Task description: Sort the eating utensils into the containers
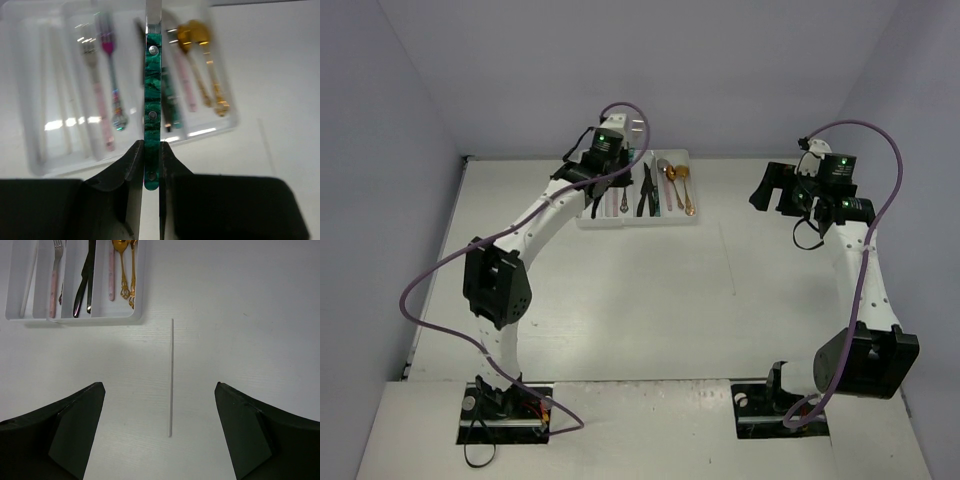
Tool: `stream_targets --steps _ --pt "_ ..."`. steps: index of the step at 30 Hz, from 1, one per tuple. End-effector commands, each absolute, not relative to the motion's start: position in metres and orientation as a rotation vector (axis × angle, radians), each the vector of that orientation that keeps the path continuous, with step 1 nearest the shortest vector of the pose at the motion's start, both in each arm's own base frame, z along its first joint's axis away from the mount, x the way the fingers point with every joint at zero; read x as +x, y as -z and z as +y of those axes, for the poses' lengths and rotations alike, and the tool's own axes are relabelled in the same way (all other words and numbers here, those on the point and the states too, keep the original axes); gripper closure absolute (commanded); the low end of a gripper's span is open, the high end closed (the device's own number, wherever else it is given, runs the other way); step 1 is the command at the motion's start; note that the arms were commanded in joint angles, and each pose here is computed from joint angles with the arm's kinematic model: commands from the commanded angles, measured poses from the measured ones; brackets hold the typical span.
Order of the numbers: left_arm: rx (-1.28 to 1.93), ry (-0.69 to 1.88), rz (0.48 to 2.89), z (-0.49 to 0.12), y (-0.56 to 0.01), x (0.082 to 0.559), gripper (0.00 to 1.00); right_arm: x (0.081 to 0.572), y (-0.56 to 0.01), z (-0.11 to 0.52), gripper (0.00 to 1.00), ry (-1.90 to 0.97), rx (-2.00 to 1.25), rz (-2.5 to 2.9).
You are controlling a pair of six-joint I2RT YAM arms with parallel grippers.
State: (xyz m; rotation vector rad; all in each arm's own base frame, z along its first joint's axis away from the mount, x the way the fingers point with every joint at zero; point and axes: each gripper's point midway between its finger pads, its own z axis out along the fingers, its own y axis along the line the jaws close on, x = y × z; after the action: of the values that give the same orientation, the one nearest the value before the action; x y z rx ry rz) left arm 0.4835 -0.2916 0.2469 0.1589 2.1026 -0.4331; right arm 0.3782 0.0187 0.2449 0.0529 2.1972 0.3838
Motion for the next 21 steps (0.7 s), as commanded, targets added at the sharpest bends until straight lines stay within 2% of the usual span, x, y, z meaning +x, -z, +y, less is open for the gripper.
stream_targets --steps 1,10,21 --pt "-0.072 0.359 2.081 -0.237 -0.265 0.485 1.00 0.384 -0.265 0.017 0.10 -0.374 0.036 2.112" --pt "-0.052 0.378 2.160 -0.236 -0.236 0.483 1.00 0.386 -0.264 0.017 0.10 -0.376 0.043 2.114" --pt "-0.089 0.545 2.243 -0.251 -0.198 0.503 1.00 0.386 -0.264 0.015 0.10 -0.369 0.047 2.113"
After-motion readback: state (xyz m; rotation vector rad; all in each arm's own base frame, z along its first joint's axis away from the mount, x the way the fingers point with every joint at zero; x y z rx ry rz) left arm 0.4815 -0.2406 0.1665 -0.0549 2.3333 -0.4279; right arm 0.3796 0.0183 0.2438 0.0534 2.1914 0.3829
